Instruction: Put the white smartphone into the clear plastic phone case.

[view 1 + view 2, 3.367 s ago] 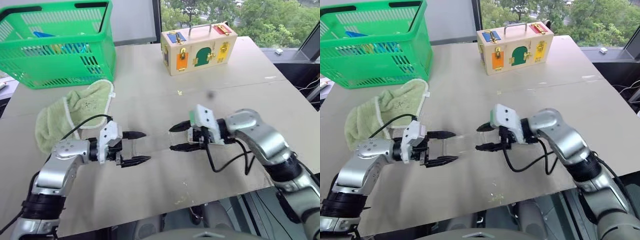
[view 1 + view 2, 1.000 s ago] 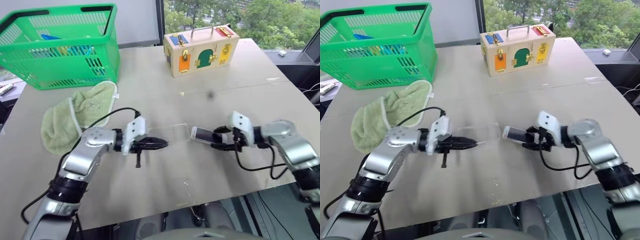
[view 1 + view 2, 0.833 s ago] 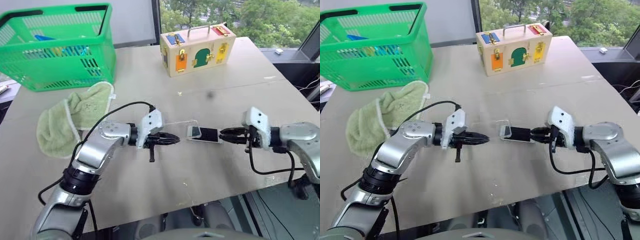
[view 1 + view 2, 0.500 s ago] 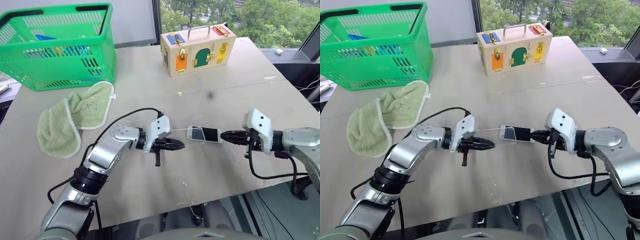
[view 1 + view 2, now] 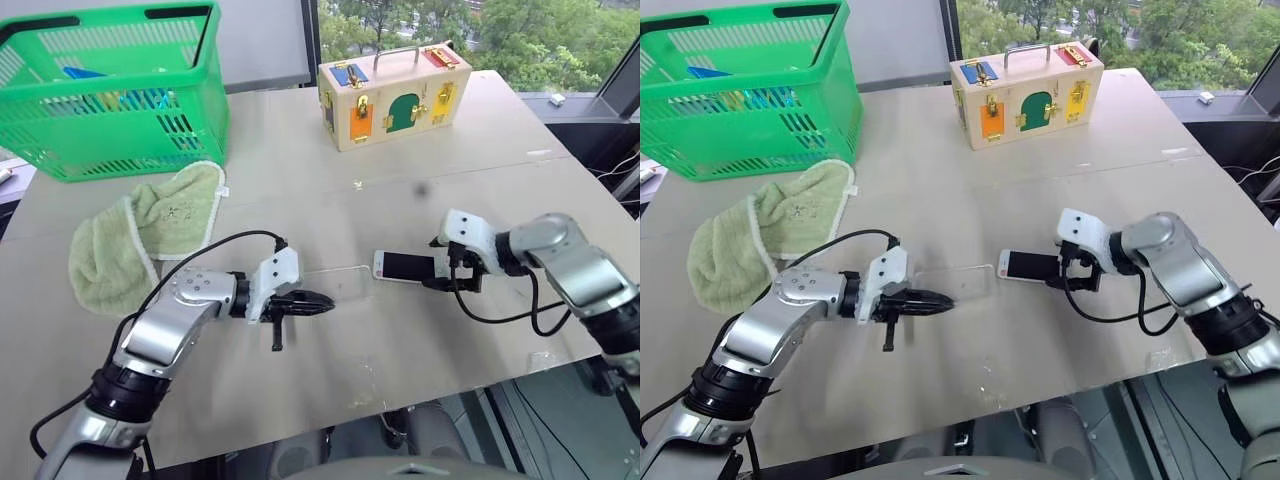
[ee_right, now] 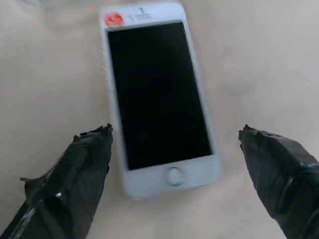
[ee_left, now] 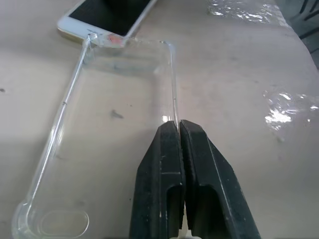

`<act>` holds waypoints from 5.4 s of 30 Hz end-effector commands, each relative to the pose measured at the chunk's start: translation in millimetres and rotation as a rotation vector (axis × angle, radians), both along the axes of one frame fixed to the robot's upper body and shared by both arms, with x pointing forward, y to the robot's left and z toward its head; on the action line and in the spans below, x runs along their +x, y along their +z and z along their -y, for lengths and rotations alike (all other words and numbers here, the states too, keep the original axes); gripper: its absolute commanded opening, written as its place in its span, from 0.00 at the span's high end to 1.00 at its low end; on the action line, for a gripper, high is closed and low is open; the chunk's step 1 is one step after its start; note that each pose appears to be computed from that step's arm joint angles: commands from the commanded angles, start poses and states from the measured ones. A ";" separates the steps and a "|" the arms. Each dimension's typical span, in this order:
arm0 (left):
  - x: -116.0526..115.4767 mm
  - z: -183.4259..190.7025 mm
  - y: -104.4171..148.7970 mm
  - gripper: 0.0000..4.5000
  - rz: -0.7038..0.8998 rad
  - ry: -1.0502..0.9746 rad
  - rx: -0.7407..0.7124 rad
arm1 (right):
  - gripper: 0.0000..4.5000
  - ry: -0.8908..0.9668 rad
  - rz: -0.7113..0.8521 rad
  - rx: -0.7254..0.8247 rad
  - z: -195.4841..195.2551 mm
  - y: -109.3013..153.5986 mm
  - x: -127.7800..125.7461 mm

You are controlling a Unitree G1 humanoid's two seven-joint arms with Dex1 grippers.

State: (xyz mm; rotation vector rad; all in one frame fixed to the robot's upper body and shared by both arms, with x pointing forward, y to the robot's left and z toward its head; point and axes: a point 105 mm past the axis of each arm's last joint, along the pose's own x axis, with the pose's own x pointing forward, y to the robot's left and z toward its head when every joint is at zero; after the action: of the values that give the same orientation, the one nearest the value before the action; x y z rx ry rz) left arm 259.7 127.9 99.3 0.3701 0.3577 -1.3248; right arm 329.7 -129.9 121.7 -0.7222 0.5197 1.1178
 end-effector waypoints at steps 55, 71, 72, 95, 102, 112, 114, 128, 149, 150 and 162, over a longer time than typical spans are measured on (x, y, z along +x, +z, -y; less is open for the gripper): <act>10.5 14.7 36.9 0.21 0.062 -0.048 -0.187 | 0.38 0.065 0.031 0.011 -30.5 35.2 -41.8; -6.4 -25.5 24.6 0.21 0.083 0.114 -0.161 | 0.38 0.231 -0.023 -0.165 -57.7 -8.5 -28.4; -6.7 -25.2 23.6 0.21 0.083 0.116 -0.161 | 0.38 0.234 -0.024 -0.170 -57.5 -9.8 -28.4; -2.0 -28.3 14.2 0.21 0.094 0.122 -0.152 | 0.38 0.314 -0.006 -0.246 -63.7 -9.7 -42.0; -1.1 -26.7 15.1 0.21 0.097 0.124 -0.149 | 0.38 0.318 -0.001 -0.284 -58.2 -13.0 -41.9; 1.2 -21.3 16.7 0.21 0.101 0.121 -0.148 | 0.38 0.235 -0.050 -0.239 -66.2 -19.0 -35.3; 1.3 -19.6 17.6 0.21 0.103 0.118 -0.149 | 0.38 0.246 -0.042 -0.250 -68.1 -20.3 -34.6; -2.4 -16.9 16.1 0.21 0.099 0.095 -0.134 | 0.05 0.256 0.061 -0.063 -77.1 16.2 -30.8; -2.9 -19.0 11.1 0.21 0.078 0.085 -0.121 | 0.99 0.173 -0.046 0.095 -91.6 -25.0 -32.2; -3.2 -19.7 10.7 0.21 0.077 0.087 -0.119 | 0.99 0.176 -0.040 0.065 -89.4 -31.5 -31.0; -5.1 -19.1 3.2 0.32 0.055 0.077 -0.096 | 1.00 0.139 0.032 0.283 -86.2 11.6 -33.8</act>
State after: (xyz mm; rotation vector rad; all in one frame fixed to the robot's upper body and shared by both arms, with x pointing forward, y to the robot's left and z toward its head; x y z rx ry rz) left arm 256.3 148.7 99.6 0.2885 0.2699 -1.2261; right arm 296.1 -42.1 103.9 -0.5765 0.3743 1.2976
